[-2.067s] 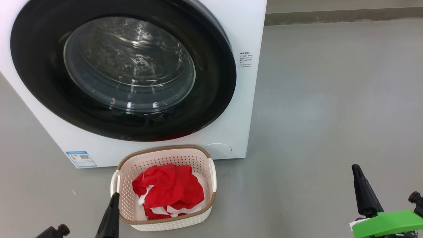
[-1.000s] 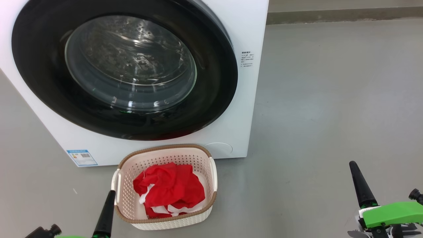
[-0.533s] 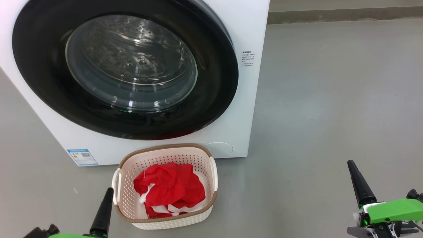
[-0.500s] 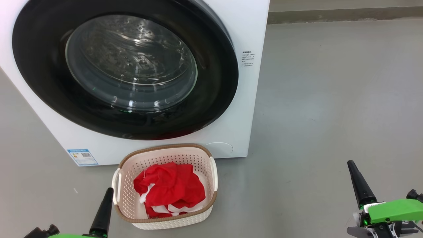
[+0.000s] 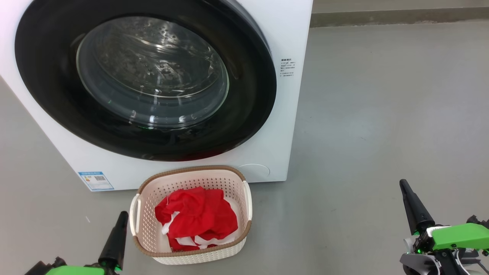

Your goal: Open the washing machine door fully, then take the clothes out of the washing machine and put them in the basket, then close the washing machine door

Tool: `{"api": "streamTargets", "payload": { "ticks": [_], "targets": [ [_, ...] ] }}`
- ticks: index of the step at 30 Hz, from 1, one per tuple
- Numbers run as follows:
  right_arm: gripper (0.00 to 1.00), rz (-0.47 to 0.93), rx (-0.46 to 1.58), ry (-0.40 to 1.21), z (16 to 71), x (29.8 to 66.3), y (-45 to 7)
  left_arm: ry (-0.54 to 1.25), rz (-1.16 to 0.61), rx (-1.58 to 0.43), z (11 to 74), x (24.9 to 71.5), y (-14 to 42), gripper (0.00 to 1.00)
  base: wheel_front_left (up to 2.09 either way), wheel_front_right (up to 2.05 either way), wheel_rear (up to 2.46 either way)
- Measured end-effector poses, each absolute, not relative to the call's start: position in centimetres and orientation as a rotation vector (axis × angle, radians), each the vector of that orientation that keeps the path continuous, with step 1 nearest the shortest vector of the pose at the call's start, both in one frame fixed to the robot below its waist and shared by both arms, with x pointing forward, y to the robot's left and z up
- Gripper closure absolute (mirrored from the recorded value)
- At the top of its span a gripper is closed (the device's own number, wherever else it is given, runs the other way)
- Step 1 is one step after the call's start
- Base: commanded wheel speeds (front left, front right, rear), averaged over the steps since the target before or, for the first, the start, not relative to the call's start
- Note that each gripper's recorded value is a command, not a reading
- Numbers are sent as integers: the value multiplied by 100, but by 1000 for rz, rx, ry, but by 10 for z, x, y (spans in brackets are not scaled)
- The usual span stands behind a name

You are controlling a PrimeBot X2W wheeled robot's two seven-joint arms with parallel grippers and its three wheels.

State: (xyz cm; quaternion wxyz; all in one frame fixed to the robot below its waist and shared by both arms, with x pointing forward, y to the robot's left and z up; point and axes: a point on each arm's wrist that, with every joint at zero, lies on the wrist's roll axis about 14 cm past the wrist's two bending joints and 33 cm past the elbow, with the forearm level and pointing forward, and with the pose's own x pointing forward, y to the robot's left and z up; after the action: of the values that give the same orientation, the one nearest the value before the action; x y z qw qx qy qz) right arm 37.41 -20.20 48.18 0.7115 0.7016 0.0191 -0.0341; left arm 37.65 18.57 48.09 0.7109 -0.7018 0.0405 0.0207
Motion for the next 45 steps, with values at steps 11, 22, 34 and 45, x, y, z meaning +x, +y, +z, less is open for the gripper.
{"api": "streamTargets", "payload": {
  "ticks": [11,22,34,45],
  "targets": [
    [100,-74,1583,39,483,376,-203,79,39,-1580,483,378,187,100,0,0,0],
    [100,-74,1584,32,484,377,-205,80,37,-1581,483,378,187,100,0,0,0],
    [100,-77,1586,29,484,377,-206,79,38,-1581,483,378,187,100,0,0,0],
    [100,-77,1587,29,484,376,-207,77,40,-1581,483,378,188,100,0,0,0]
  ]
}}
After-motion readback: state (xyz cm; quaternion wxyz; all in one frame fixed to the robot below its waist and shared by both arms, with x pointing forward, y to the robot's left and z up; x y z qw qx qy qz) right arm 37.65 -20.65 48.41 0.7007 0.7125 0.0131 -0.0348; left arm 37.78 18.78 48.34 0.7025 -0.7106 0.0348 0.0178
